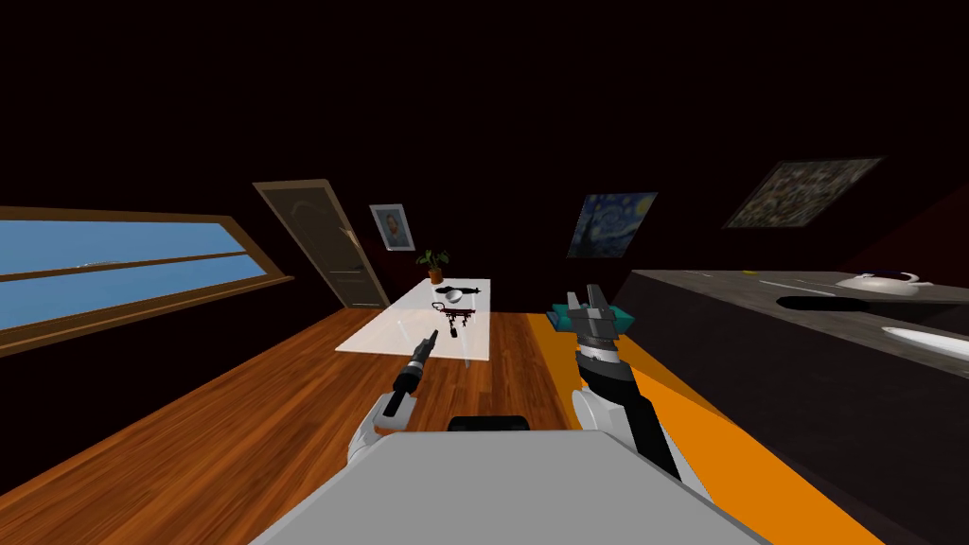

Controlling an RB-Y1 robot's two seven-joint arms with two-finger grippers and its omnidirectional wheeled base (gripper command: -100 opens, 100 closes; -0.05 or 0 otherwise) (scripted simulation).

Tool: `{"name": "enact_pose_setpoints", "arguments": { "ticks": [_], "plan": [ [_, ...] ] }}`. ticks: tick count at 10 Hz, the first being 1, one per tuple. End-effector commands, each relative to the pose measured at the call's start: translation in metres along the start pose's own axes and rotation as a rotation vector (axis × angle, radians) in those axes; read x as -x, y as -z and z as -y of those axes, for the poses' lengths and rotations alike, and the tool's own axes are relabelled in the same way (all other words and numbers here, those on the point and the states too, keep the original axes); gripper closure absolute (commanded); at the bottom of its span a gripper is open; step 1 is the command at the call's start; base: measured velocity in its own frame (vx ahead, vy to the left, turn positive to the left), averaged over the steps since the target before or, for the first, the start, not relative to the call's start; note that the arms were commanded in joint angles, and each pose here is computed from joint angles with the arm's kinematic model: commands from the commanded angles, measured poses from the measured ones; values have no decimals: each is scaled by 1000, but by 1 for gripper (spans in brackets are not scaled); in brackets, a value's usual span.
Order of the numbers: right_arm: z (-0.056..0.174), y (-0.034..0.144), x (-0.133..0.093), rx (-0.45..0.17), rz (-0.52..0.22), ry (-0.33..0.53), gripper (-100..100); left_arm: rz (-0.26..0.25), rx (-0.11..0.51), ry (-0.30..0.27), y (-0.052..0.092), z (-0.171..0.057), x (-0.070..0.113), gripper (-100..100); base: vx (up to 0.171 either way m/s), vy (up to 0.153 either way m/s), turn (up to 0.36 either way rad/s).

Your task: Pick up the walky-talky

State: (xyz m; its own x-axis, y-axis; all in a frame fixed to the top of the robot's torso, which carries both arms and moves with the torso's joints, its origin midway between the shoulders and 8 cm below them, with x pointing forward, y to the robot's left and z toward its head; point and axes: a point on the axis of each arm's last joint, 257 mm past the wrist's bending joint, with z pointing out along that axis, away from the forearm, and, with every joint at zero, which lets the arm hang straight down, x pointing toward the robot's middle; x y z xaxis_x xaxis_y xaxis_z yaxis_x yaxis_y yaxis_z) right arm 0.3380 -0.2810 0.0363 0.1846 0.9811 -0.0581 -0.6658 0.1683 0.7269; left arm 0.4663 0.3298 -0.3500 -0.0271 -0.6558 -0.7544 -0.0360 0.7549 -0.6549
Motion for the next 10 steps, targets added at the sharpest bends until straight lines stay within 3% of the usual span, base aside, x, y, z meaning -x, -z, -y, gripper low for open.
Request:
{"name": "enact_pose_setpoints", "arguments": {
  "ticks": [1,4,5,6,7,9,10],
  "plan": [
    [0,0,0,0,0,0,0,-20,26,-9,3,-12,-10,-100,24,-34,-6],
    [0,0,0,0,0,0,0,-38,47,-49,-3,-26,-19,-100,32,-46,-12],
    [0,0,0,0,0,0,0,-55,67,-46,1,-35,-27,-100,34,-36,-8],
    [0,0,0,0,0,0,0,-50,62,-69,-5,-34,-24,-100,34,-35,-16],
    [0,0,0,0,0,0,0,-69,85,-65,1,-44,-33,-100,33,-32,-11],
    [0,0,0,0,0,0,0,-71,87,-86,-4,-47,-32,-100,17,-30,-8],
    [0,0,0,0,0,0,0,-85,104,-84,1,-55,-39,-100,28,-41,-11]
  ]
}}
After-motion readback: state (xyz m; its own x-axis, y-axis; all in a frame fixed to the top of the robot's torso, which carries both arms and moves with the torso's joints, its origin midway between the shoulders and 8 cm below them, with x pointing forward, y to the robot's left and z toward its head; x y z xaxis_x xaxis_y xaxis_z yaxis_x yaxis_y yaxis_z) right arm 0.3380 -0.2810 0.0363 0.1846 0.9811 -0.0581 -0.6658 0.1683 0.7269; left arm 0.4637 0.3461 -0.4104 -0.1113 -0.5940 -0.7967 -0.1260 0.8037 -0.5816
